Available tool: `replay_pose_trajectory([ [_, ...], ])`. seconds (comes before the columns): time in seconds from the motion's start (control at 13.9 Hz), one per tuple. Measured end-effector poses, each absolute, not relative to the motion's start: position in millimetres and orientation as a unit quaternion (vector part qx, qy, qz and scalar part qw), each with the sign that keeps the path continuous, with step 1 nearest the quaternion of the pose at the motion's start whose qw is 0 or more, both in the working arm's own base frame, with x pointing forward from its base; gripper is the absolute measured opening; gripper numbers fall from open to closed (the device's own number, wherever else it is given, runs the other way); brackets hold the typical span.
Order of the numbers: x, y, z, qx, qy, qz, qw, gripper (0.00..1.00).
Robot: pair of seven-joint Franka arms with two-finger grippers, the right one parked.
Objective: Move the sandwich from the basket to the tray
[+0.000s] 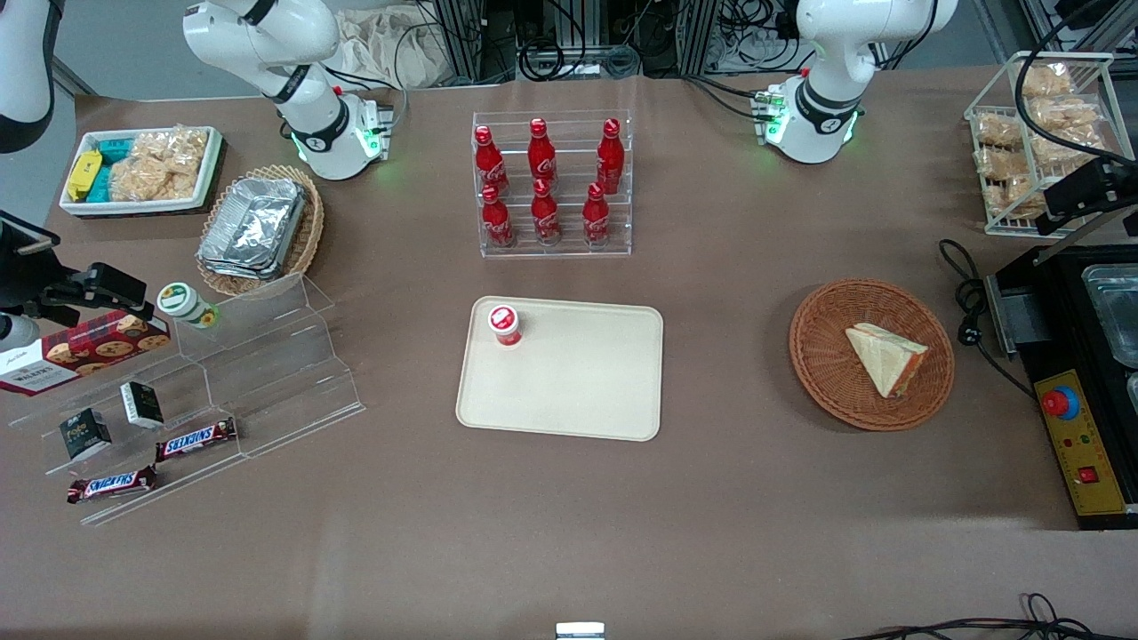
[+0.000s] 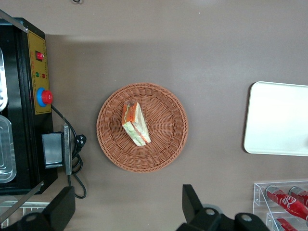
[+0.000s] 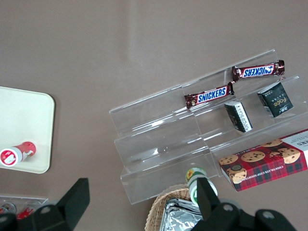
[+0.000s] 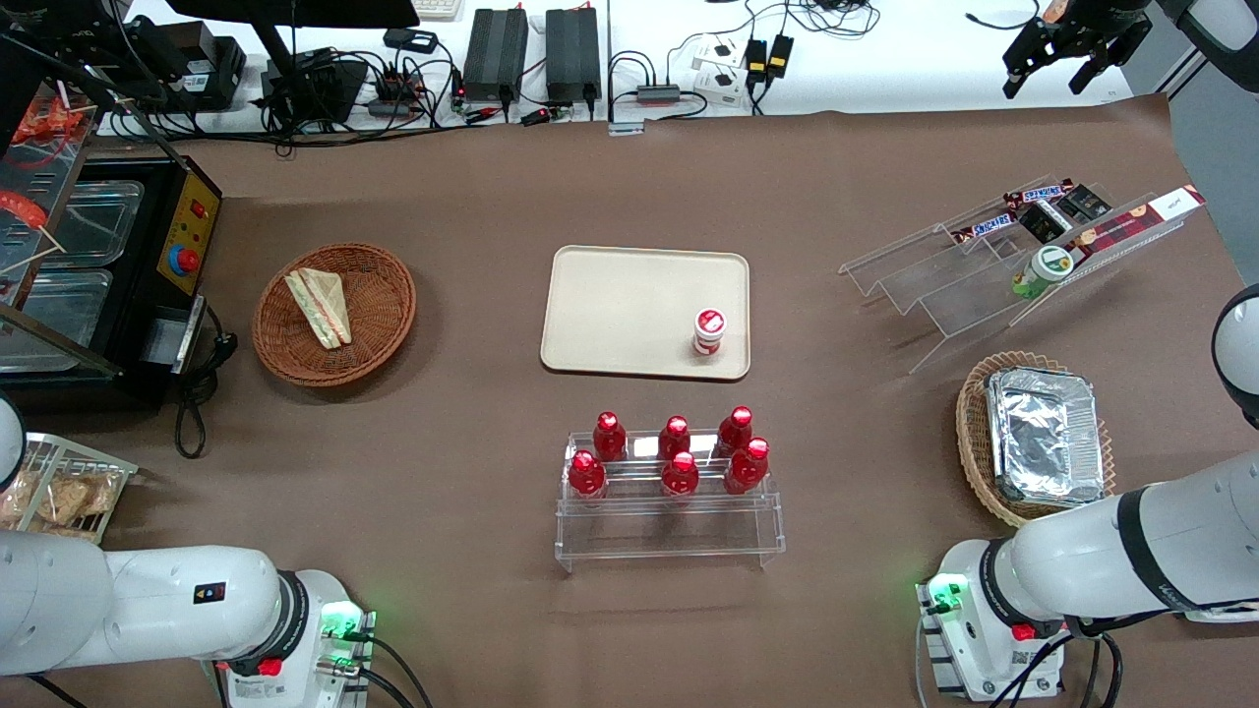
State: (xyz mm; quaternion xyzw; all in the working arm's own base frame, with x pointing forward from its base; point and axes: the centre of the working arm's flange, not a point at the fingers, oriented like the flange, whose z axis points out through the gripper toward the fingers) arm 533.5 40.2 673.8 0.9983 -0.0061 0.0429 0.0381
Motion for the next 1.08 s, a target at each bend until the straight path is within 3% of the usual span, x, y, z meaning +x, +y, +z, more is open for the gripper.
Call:
replay_pose_trajectory([
  [0.58, 535.3, 44.6, 661.7, 0.999, 0.007, 0.026, 0.039, 1.00],
  [0.86, 562.0, 47.1, 601.0, 0.998, 0.043, -0.020, 0.041, 1.00],
  [1.08, 587.0, 49.9, 529.6, 0.997, 0.053, -0.035, 0.039, 1.00],
])
